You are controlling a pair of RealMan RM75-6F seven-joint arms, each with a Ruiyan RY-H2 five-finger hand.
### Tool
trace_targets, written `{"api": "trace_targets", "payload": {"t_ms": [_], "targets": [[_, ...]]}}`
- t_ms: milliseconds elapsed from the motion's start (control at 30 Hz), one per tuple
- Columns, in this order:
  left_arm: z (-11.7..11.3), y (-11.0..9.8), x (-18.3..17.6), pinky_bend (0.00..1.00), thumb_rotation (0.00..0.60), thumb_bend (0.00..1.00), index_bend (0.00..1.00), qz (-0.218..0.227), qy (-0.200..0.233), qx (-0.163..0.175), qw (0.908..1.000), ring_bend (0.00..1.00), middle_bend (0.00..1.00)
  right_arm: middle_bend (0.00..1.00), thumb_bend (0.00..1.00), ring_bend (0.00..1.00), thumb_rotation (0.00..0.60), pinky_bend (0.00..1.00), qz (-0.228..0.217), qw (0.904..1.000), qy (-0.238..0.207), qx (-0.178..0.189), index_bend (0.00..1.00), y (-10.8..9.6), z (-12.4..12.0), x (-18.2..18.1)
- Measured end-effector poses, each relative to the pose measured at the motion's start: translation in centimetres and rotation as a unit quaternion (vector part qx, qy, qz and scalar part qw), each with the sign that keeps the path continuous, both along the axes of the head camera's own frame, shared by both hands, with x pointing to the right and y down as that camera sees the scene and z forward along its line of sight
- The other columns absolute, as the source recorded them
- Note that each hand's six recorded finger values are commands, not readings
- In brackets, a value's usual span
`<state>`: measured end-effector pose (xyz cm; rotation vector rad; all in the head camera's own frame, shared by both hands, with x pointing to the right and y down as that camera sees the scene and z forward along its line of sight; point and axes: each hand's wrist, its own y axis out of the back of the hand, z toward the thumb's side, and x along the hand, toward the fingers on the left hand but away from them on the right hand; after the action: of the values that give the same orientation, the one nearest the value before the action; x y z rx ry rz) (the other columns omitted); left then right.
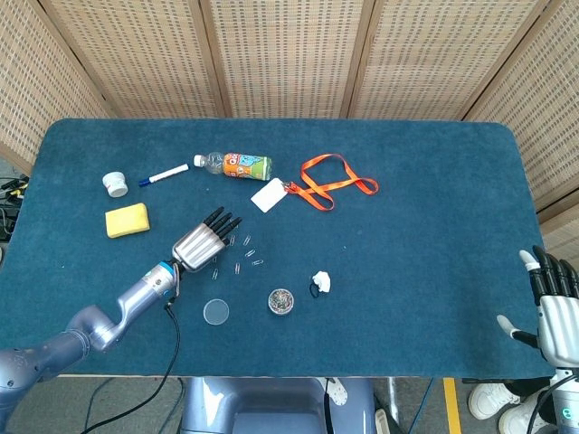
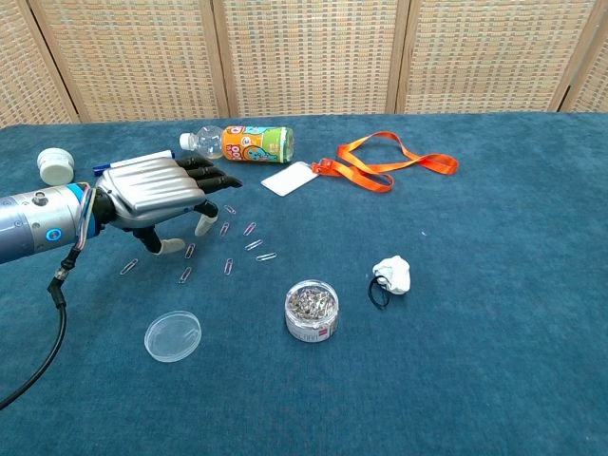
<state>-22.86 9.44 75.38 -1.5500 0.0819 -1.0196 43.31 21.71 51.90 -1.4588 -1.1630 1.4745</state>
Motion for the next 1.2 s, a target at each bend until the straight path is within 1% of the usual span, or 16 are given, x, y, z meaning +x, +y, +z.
{"api": "trace_targets", "payload": {"t_ms": [167,533,567,700,800,1033,1133,1200], "targets": [[0.3,0.3,-0.2,0.00,0.600,0.37,0.49,0.000,-0.006,-0.004,1.0000,0.00,0.00,0.00,0.00,0.00,0.600,0.00,-0.001,1.0000,0.000,0.000,0.02,0.0,0.0,-0.1],[1.0,0.8,0.6,0.00,0.600,0.37,0.49,0.002,-0.006,-0.008,0.9999,0.00,0.00,0.00,0.00,0.00,0.600,0.00,-0.001,1.0000,0.000,-0.002,0.02,0.0,0.0,0.0],[1.1,0.8,0.7,0.00,0.600,0.38,0.50,0.001,-0.005,-0.009,0.9999,0.00,0.00,0.00,0.00,0.00,0.600,0.00,-0.001,1.0000,-0.001,-0.002,0.02,0.0,0.0,0.0],[1.3,1.0,1.1,0.00,0.600,0.43,0.62,0.002,-0.003,-0.011,0.9999,0.00,0.00,0.00,0.00,0.00,0.600,0.00,-0.001,1.0000,-0.002,-0.002,0.02,0.0,0.0,0.1],[1.5,1.2,1.1,0.00,0.600,0.46,0.66,0.001,-0.005,-0.015,0.9999,0.00,0.00,0.00,0.00,0.00,0.600,0.00,-0.001,1.0000,-0.002,-0.003,0.02,0.0,0.0,0.1],[1.2,0.9,0.6,0.00,0.600,0.47,0.67,-0.002,-0.009,-0.014,0.9999,0.00,0.00,0.00,0.00,0.00,0.600,0.00,-0.001,1.0000,-0.003,-0.003,0.02,0.0,0.0,0.0],[0.6,0.5,0.5,0.00,0.600,0.47,0.68,-0.005,-0.001,-0.008,1.0000,0.00,0.00,0.00,0.00,0.00,0.600,0.00,-0.002,1.0000,-0.004,-0.002,0.02,0.1,-0.1,0.0],[-0.1,0.2,0.6,0.00,0.600,0.47,0.68,-0.009,0.012,-0.004,0.9999,0.00,0.00,0.00,0.00,0.00,0.600,0.00,-0.002,1.0000,-0.005,-0.002,0.02,0.1,-0.1,0.0]]}}
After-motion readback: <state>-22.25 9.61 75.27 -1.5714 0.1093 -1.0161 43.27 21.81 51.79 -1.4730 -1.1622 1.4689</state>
